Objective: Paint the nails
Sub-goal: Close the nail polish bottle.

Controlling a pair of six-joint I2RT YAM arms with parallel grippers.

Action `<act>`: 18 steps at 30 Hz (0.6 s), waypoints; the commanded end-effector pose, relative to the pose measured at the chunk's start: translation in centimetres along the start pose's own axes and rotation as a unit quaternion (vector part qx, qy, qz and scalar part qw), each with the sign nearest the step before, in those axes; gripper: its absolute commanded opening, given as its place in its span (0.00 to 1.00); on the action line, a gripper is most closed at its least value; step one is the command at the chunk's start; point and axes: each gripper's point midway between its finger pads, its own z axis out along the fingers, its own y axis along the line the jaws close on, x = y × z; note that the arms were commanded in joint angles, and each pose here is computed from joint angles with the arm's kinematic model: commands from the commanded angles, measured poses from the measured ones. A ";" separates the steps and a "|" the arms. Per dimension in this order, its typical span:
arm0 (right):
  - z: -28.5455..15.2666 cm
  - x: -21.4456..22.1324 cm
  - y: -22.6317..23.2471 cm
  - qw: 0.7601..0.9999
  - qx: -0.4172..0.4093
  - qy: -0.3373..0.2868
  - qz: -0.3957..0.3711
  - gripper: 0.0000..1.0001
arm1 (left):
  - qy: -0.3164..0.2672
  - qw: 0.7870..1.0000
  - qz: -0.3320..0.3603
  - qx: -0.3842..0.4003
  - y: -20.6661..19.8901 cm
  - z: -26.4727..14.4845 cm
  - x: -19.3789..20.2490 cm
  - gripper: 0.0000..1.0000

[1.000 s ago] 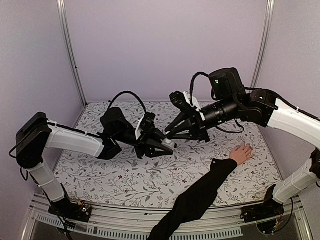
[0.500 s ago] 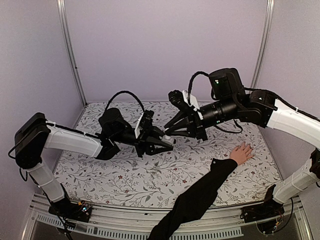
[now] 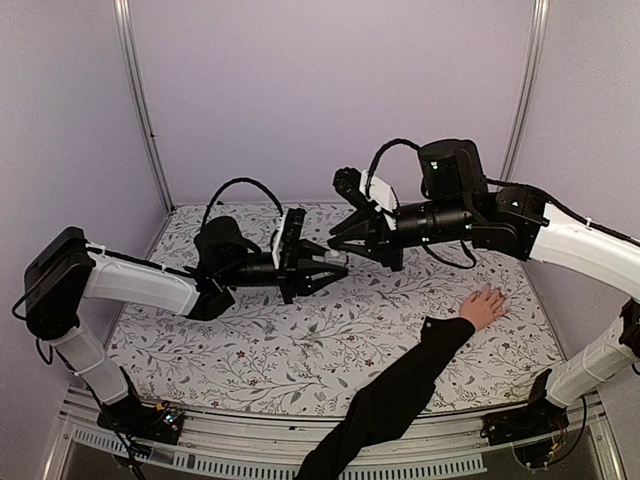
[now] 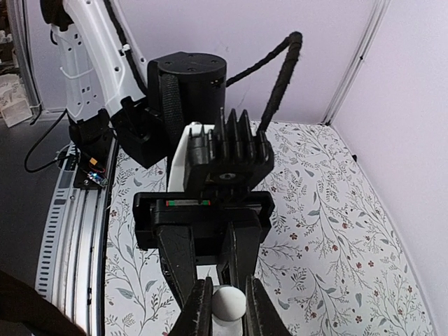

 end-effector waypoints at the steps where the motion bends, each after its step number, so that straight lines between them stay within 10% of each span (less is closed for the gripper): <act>1: 1.8 3.8 -0.7 0.997 0.032 0.055 0.042 0.04 | -0.053 0.995 0.047 -0.075 2.1 -0.8 -4.4 0.00; 10: 2.1 3.2 -2.2 0.995 0.069 0.042 0.059 0.15 | -0.038 0.993 0.047 -0.103 3.8 -0.9 -3.7 0.00; 18: -0.8 -1.0 -1.5 0.998 0.052 -0.022 0.029 0.54 | -0.002 0.998 0.055 -0.007 1.5 -1.4 -2.7 0.00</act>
